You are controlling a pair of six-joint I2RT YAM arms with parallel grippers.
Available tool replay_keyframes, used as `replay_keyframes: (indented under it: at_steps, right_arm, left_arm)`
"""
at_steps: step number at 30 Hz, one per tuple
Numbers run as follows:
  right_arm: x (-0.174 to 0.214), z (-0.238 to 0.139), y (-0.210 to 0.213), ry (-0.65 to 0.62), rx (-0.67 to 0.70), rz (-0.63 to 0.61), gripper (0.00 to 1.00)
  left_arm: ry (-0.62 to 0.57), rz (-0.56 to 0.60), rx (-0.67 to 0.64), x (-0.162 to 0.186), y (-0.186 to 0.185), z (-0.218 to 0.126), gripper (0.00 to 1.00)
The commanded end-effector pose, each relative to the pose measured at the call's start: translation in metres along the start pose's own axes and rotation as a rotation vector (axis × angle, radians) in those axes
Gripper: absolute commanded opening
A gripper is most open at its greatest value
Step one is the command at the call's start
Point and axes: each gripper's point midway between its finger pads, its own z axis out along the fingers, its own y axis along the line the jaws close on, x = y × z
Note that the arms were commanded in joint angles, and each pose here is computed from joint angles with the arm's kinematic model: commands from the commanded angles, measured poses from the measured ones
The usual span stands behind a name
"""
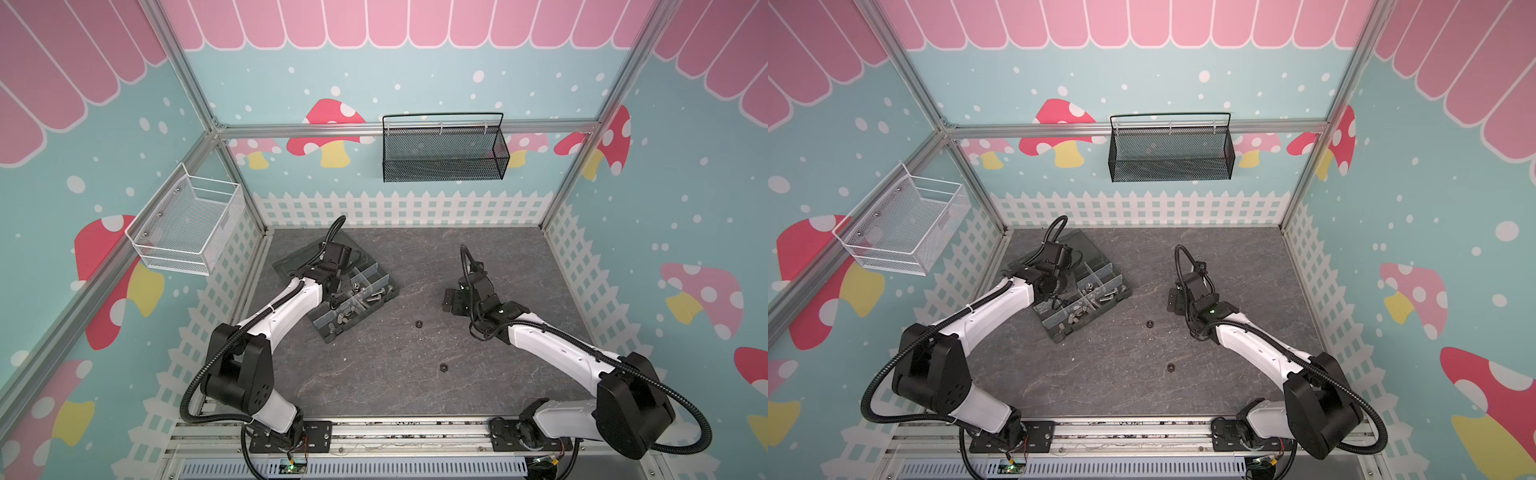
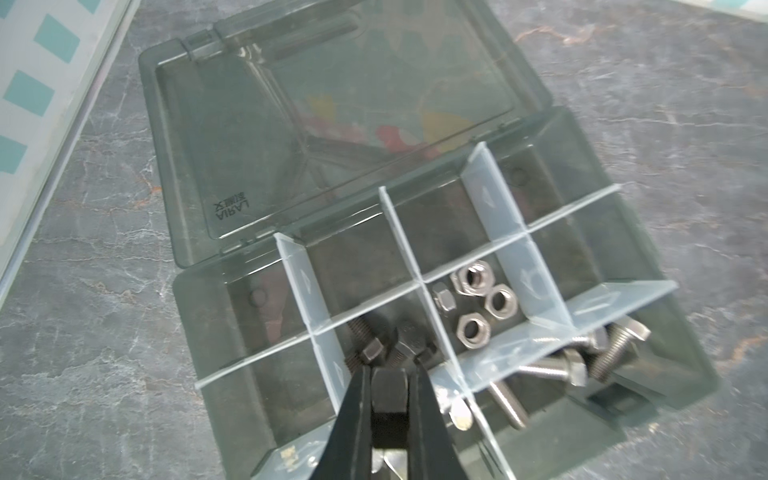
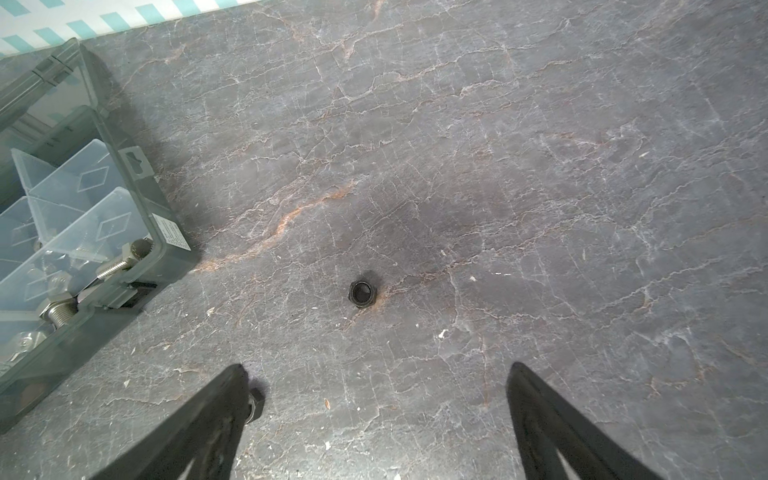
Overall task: Sort the screws and nuts into containers
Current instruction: 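Lift the dark nut with the left gripper and carry it over the organizer, then open the left gripper to release the dark nut into a compartment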
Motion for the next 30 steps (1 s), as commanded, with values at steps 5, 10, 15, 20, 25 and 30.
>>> replay_keyframes:
  at_steps: [5, 10, 15, 20, 25, 30]
  right_arm:
    - [-0.005, -0.004, 0.000, -0.001, 0.001, 0.019, 0.98]
    - [-0.003, -0.003, 0.000, 0.007, -0.002, 0.021, 0.98]
    - [0.002, -0.003, -0.002, 0.023, 0.002, 0.022, 0.98]
    - [0.005, -0.003, -0.003, 0.028, 0.002, 0.028, 0.98]
    - [0.006, -0.004, -0.004, 0.033, 0.001, 0.031, 0.98]
    - [0.006, -0.004, -0.005, 0.032, 0.006, 0.030, 0.98]
  left_arm:
    - [0.024, -0.014, -0.001, 0.001, 0.014, 0.002, 0.00]
    - [0.067, -0.041, -0.025, 0.019, 0.032, 0.006, 0.00]
    - [0.112, -0.051, -0.045, 0.043, 0.045, 0.009, 0.00]
    - [0.143, -0.068, -0.078, 0.057, 0.059, 0.015, 0.00]
    - [0.155, -0.073, -0.095, 0.067, 0.065, 0.015, 0.12]
    - [0.141, -0.084, -0.076, 0.064, 0.064, 0.009, 0.41]
